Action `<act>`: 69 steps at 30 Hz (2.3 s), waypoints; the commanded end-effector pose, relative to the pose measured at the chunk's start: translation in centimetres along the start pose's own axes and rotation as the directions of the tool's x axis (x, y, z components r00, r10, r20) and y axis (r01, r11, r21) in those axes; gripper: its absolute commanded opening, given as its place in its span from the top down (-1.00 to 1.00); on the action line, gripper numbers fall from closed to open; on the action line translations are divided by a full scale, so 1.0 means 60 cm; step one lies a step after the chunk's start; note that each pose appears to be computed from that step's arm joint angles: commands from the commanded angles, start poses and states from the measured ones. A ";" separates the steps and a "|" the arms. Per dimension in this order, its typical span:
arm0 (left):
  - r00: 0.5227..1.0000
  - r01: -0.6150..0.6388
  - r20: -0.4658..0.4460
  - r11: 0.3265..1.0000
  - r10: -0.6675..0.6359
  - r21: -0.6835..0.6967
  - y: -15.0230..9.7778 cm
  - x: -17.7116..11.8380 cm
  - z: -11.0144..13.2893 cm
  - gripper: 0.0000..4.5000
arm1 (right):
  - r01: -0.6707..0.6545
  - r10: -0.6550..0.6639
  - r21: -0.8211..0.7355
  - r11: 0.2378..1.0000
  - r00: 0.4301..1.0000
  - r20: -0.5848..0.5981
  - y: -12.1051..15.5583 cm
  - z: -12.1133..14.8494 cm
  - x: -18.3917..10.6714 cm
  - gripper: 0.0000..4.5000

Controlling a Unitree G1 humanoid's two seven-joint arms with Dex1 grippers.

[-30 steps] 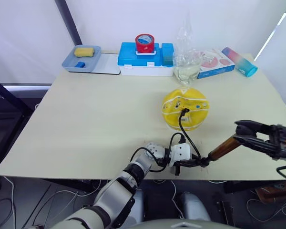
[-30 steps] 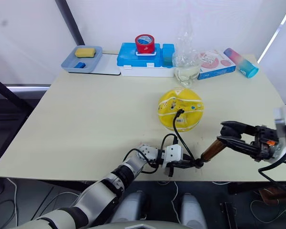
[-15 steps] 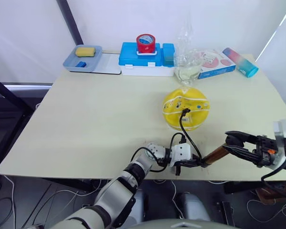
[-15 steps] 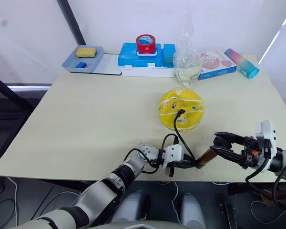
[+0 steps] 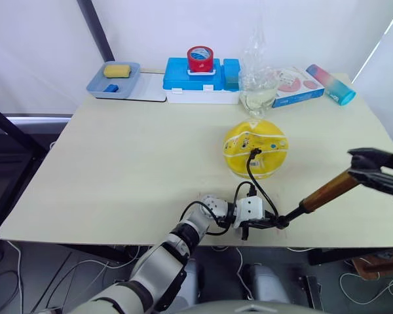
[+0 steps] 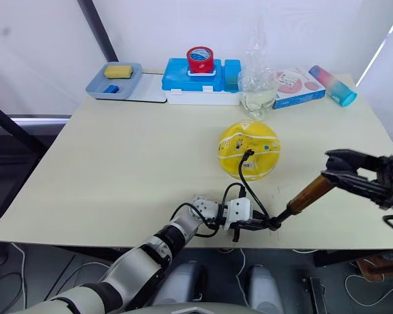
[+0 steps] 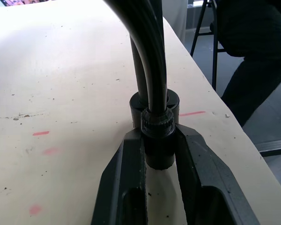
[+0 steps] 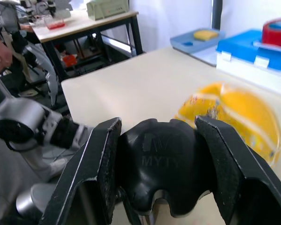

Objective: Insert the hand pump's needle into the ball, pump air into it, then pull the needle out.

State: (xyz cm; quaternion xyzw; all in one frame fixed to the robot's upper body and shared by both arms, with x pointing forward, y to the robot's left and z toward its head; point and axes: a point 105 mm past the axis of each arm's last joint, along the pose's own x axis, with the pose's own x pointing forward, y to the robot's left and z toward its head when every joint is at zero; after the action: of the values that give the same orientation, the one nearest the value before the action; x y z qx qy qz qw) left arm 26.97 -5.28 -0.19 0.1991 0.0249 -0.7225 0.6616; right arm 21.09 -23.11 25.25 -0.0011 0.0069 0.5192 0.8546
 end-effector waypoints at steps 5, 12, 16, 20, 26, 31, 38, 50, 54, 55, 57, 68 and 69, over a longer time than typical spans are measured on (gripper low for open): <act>0.988 0.050 -0.139 0.996 -0.060 -0.078 -0.036 -0.018 -0.064 0.83 | 0.051 -0.044 -0.082 0.995 0.996 0.080 0.000 0.068 0.000 0.11; 0.988 0.048 -0.141 0.996 -0.058 -0.077 -0.036 -0.019 -0.065 0.83 | 0.038 -0.037 0.018 0.999 0.997 -0.072 -0.005 -0.031 0.022 0.11; 0.989 0.048 -0.139 0.996 -0.058 -0.076 -0.036 -0.017 -0.064 0.83 | 0.058 -0.050 0.044 0.997 0.984 -0.169 -0.009 -0.097 0.022 0.11; 0.989 0.047 -0.139 0.996 -0.057 -0.075 -0.037 -0.017 -0.064 0.83 | 0.065 -0.052 0.061 0.996 0.981 -0.189 -0.010 -0.139 0.028 0.11; 0.989 0.048 -0.139 0.996 -0.058 -0.072 -0.038 -0.015 -0.064 0.83 | 0.064 -0.052 0.047 0.997 0.976 -0.213 -0.010 -0.179 0.027 0.11; 0.989 0.052 -0.140 0.998 -0.057 -0.034 -0.038 -0.016 -0.061 0.83 | 0.055 -0.053 0.011 0.998 0.989 -0.137 -0.014 -0.154 0.028 0.11; 0.988 0.058 -0.139 0.996 -0.066 -0.064 -0.041 -0.017 -0.064 0.83 | 0.077 -0.077 -0.004 0.997 0.997 -0.027 -0.022 -0.060 0.000 0.11; 0.988 0.060 -0.138 0.996 -0.069 -0.068 -0.041 -0.016 -0.064 0.83 | 0.066 -0.066 0.002 0.998 0.997 0.026 -0.005 0.056 -0.027 0.11; 0.988 0.057 -0.143 0.996 -0.066 -0.068 -0.039 -0.018 -0.066 0.83 | 0.053 -0.053 0.009 0.999 0.998 0.027 -0.001 0.066 -0.027 0.11; 0.987 0.056 -0.145 0.996 -0.065 -0.068 -0.039 -0.019 -0.066 0.83 | 0.044 -0.045 0.015 0.999 0.998 0.036 0.002 0.069 -0.027 0.11; 0.987 0.052 -0.147 0.996 -0.062 -0.068 -0.037 -0.021 -0.067 0.83 | 0.039 -0.041 0.025 0.999 0.998 0.049 0.003 0.071 -0.025 0.11; 0.989 0.033 -0.143 0.996 -0.044 -0.079 -0.036 -0.020 -0.068 0.83 | 0.056 -0.044 0.080 0.995 0.987 -0.152 -0.006 -0.090 0.011 0.11; 0.989 0.026 -0.142 0.996 -0.038 -0.082 -0.035 -0.019 -0.067 0.83 | 0.064 -0.050 0.090 0.994 0.987 -0.153 -0.006 -0.106 0.015 0.11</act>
State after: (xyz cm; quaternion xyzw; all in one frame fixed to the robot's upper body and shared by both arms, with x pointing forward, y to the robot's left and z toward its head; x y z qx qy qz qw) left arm 26.87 -5.05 -0.44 0.2100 0.0193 -0.7205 0.6606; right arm 21.37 -22.38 20.74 0.0081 0.0712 0.5106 0.8568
